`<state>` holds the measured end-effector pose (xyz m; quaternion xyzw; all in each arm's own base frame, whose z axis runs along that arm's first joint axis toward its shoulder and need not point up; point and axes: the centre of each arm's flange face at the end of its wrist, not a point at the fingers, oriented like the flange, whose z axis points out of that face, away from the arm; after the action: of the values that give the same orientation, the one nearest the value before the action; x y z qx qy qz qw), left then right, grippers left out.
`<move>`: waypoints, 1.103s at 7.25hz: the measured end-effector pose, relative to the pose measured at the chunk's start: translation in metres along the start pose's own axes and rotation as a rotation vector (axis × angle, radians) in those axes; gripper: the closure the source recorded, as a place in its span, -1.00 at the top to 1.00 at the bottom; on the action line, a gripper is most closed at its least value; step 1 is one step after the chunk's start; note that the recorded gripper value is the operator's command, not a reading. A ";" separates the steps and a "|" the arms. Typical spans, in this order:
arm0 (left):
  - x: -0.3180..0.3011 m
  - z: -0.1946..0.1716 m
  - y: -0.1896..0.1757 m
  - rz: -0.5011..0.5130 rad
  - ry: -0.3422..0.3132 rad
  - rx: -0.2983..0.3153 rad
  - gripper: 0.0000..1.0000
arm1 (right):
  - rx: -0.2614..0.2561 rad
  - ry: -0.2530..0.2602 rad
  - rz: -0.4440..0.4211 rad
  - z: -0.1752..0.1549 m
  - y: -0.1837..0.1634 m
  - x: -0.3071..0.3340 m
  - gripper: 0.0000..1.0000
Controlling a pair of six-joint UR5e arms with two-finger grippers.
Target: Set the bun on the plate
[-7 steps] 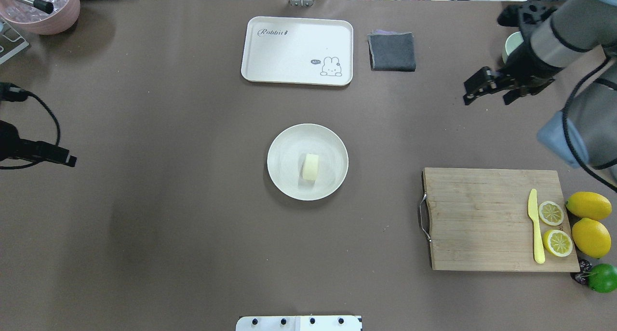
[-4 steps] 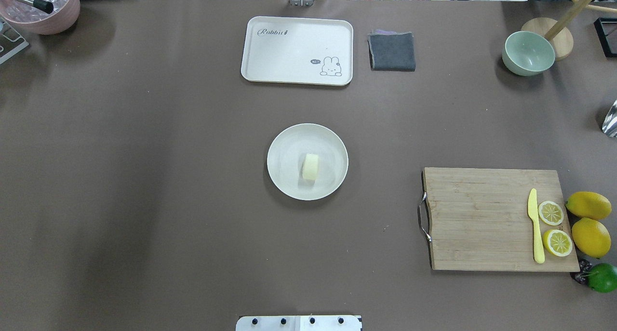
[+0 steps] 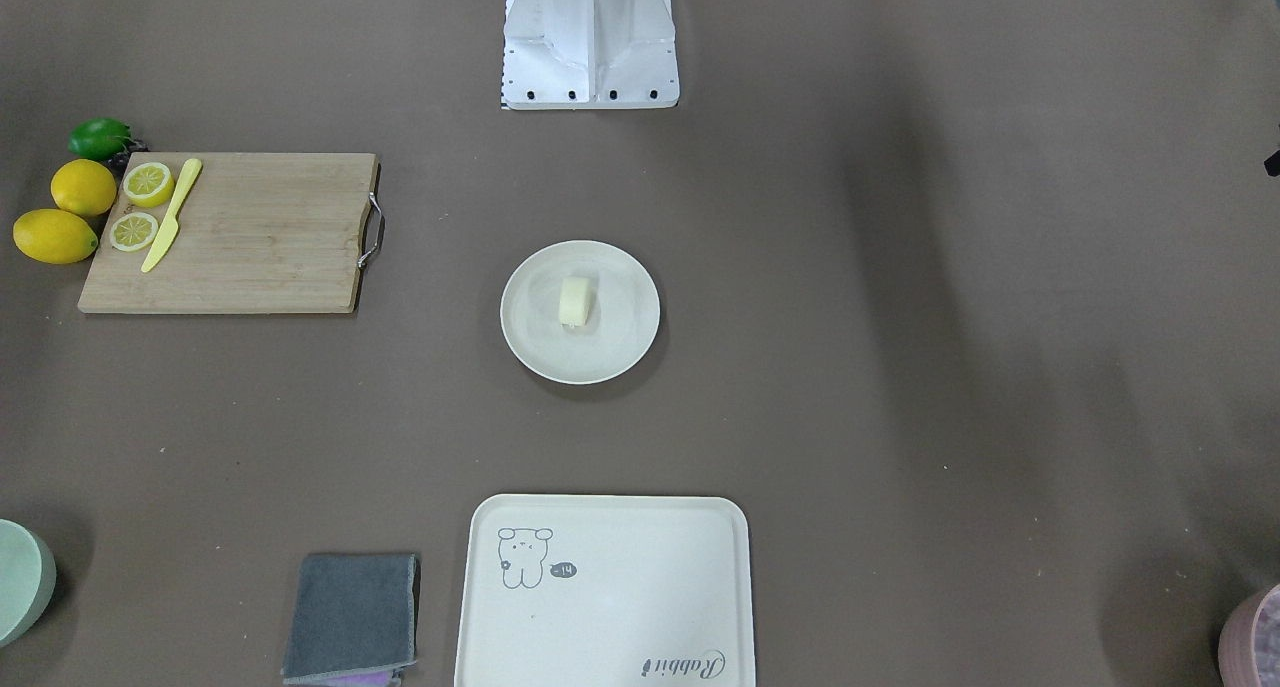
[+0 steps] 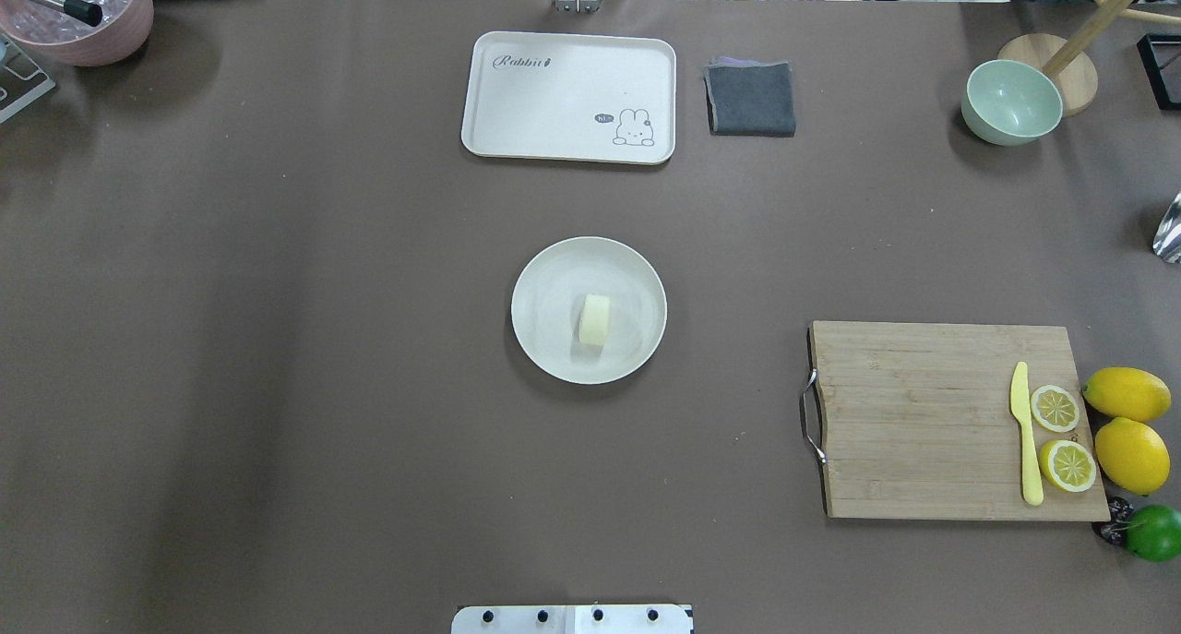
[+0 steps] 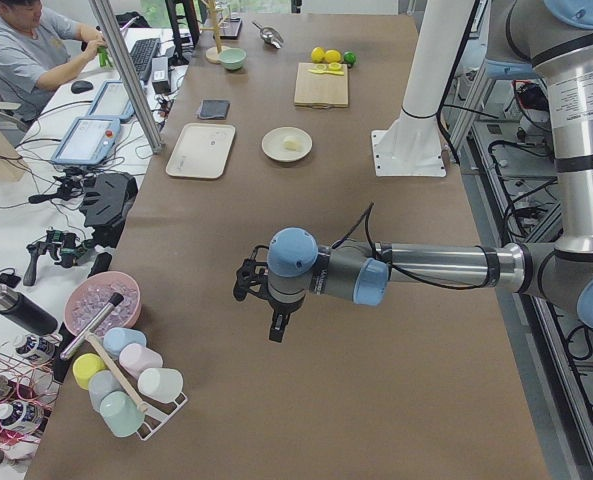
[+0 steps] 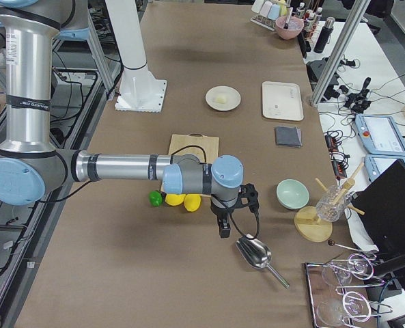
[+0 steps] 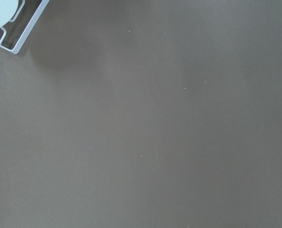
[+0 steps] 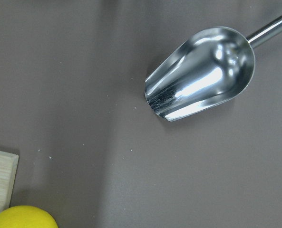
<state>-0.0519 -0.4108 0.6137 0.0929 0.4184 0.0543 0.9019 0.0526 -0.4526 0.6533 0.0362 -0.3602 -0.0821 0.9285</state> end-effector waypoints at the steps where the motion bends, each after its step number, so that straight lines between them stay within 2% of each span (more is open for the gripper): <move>1: 0.001 -0.011 -0.005 -0.045 0.002 -0.013 0.95 | -0.003 0.006 -0.001 0.002 0.003 0.003 0.99; 3: 0.014 -0.025 -0.026 -0.099 -0.029 -0.067 0.95 | -0.008 0.018 0.002 0.004 0.009 0.006 0.99; 4: 0.018 -0.030 -0.031 -0.101 -0.059 -0.073 0.95 | -0.009 0.016 0.004 0.004 0.010 0.006 0.99; 8: 0.021 -0.036 -0.031 -0.057 -0.100 -0.066 0.95 | -0.018 0.009 0.024 0.010 0.010 0.009 0.99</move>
<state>-0.0649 -0.4330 0.5687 0.0536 0.3733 0.0376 0.9254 0.0541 -0.4443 0.6679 0.0242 -0.3557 -0.0741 0.9313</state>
